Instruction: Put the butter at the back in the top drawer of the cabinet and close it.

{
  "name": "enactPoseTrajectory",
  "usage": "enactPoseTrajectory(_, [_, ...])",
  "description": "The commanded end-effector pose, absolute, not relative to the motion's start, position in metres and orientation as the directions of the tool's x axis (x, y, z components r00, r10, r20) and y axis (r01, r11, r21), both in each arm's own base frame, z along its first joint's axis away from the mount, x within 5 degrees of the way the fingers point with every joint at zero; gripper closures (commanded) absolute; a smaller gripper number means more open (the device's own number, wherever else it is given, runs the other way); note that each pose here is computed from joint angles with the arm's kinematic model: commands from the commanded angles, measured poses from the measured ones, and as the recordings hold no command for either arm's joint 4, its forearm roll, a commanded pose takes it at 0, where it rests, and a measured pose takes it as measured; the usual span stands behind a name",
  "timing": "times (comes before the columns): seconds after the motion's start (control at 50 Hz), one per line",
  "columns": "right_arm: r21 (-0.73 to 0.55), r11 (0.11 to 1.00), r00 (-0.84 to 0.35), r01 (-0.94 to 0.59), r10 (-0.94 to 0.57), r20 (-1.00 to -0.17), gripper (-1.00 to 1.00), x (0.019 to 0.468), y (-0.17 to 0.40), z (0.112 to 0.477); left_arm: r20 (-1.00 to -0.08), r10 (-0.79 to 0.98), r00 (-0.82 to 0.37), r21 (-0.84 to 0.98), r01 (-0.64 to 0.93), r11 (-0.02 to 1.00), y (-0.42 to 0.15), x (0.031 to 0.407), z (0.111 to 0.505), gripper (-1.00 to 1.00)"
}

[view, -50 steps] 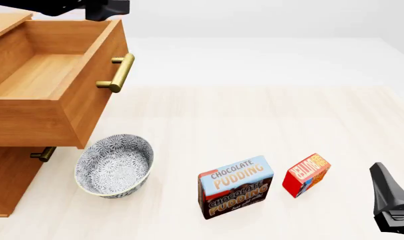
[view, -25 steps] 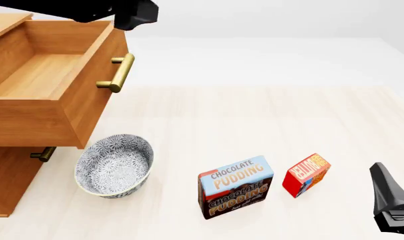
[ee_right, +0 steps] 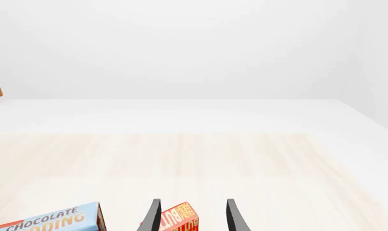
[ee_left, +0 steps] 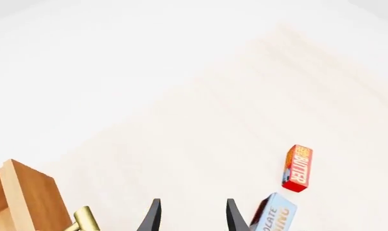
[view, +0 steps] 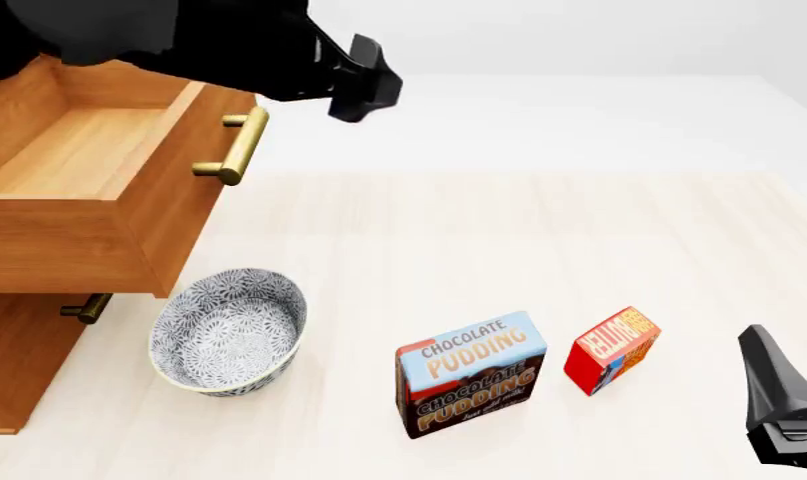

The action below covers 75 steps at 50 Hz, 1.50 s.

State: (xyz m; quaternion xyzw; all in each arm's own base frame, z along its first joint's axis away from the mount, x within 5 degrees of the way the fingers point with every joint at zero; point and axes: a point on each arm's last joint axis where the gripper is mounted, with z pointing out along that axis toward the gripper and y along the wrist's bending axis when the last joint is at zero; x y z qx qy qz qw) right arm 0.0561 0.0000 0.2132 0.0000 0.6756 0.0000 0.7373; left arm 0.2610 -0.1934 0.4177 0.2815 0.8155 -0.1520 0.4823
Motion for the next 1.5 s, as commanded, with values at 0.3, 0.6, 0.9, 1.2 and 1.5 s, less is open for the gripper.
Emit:
enactPoseTrajectory(0.3, [0.000, 1.000, 0.087, 0.000, 0.000, -0.996, -1.00, 0.056, 0.000, 0.213, -0.826, 0.411, -0.386, 0.039, 0.688, 0.724, -0.253, 0.281, 0.372, -1.00])
enactPoseTrajectory(0.6, [0.000, 1.000, 0.087, 0.000, 0.000, -0.996, -1.00, 0.056, 0.000, 0.213, -0.805, 0.447, -0.390, 0.036, 0.720, 0.693, -0.282, 0.286, 0.355, -1.00])
enactPoseTrajectory(0.9, [0.000, 1.000, 0.087, 0.000, 0.000, -0.996, -1.00, 0.056, 0.000, 0.213, -0.770, 0.478, -0.423, 0.012, 0.739, 0.674, -0.313, 0.291, 0.323, -1.00])
enactPoseTrajectory(1.2, [0.000, 1.000, 0.087, 0.000, 0.000, -0.996, -1.00, 0.056, 0.000, 0.213, -0.740, 0.500, -0.449, -0.011, 0.752, 0.660, -0.339, 0.292, 0.294, -1.00])
enactPoseTrajectory(1.5, [0.000, 1.000, 0.087, 0.000, 0.000, -0.996, -1.00, 0.056, 0.000, 0.213, -0.721, 0.526, -0.451, -0.014, 0.768, 0.640, -0.360, 0.292, 0.276, -1.00])
